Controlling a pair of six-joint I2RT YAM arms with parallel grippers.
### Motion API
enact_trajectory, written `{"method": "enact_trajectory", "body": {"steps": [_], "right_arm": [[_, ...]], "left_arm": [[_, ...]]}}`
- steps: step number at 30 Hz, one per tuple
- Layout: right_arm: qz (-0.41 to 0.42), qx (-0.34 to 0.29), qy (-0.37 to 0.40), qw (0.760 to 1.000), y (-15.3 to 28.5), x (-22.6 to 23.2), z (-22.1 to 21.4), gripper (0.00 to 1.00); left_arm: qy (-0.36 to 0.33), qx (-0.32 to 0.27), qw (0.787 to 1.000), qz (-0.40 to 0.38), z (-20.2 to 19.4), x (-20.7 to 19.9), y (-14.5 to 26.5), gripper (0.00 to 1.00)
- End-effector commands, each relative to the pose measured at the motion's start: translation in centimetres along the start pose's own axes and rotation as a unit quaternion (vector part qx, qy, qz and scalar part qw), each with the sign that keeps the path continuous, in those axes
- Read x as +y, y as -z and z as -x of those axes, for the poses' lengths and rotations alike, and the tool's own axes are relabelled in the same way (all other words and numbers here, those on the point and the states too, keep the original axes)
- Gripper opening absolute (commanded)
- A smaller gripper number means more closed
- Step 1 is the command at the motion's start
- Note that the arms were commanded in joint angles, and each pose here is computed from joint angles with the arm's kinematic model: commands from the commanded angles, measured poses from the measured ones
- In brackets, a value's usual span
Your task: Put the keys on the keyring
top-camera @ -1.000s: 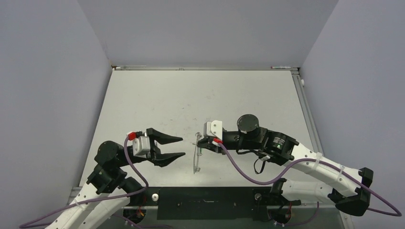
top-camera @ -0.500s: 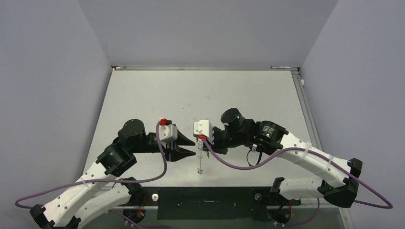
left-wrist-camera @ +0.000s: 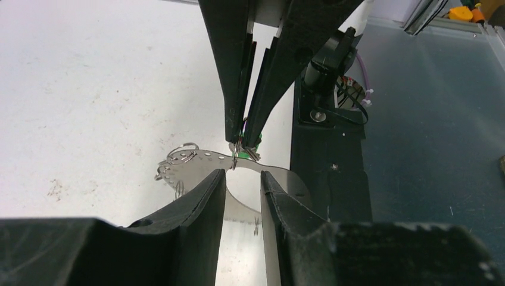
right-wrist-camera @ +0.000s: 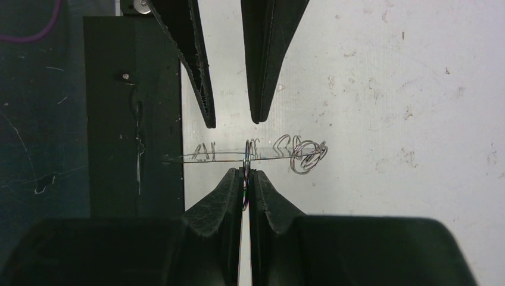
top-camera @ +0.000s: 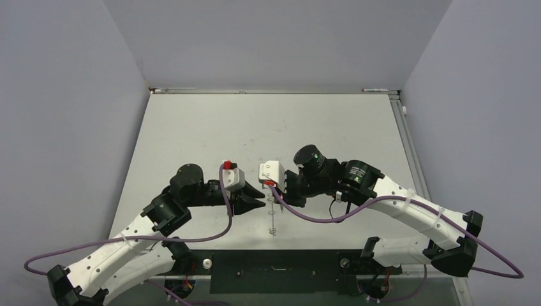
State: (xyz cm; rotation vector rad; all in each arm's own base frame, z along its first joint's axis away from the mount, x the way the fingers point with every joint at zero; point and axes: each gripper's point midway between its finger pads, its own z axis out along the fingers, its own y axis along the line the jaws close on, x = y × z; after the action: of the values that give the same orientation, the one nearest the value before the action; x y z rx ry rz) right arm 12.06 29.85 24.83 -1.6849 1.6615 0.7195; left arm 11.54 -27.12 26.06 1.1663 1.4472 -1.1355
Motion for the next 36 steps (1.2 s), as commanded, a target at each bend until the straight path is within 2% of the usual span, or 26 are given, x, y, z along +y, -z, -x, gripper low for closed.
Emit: {"method": "enact_trajectory", "body": {"steps": [1, 4, 8, 26, 28, 30, 36], "right_arm": [[-0.004, -0.045, 0.016, 0.999, 1.1, -0.1, 2.6, 0.05], [0.004, -0.048, 0.018, 0.999, 0.8, 0.1, 2.8, 0.05], [0.006, -0.046, 0.017, 0.999, 0.5, 0.2, 2.9, 0.05], [-0.002, -0.061, 0.024, 0.998, 0.5, 0.0, 3.6, 0.05], [-0.002, -0.064, 0.025, 0.998, 0.5, 0.1, 3.7, 0.05], [-0.002, -0.067, 0.026, 0.997, 0.6, 0.1, 3.9, 0.05], [-0.016, -0.079, 0.028, 0.996, 0.8, -0.2, 4.0, 0.06]], "left_arm": [[-0.022, -0.068, 0.997, 0.002, 3.0, 0.0, 0.0, 0.25], [-0.021, -0.069, 0.997, 0.003, 3.0, 0.0, 0.0, 0.24], [-0.014, -0.059, 0.998, -0.005, 2.5, 0.0, -0.4, 0.16], [0.004, -0.039, 0.999, -0.031, 1.6, -0.3, -1.5, 0.15], [0.002, -0.038, 0.999, -0.032, 1.6, -0.5, -1.5, 0.11], [0.002, -0.038, 0.999, -0.035, 1.6, -0.6, -1.5, 0.0], [-0.004, -0.057, 0.997, -0.047, 2.6, -1.3, -1.2, 0.0]]}}
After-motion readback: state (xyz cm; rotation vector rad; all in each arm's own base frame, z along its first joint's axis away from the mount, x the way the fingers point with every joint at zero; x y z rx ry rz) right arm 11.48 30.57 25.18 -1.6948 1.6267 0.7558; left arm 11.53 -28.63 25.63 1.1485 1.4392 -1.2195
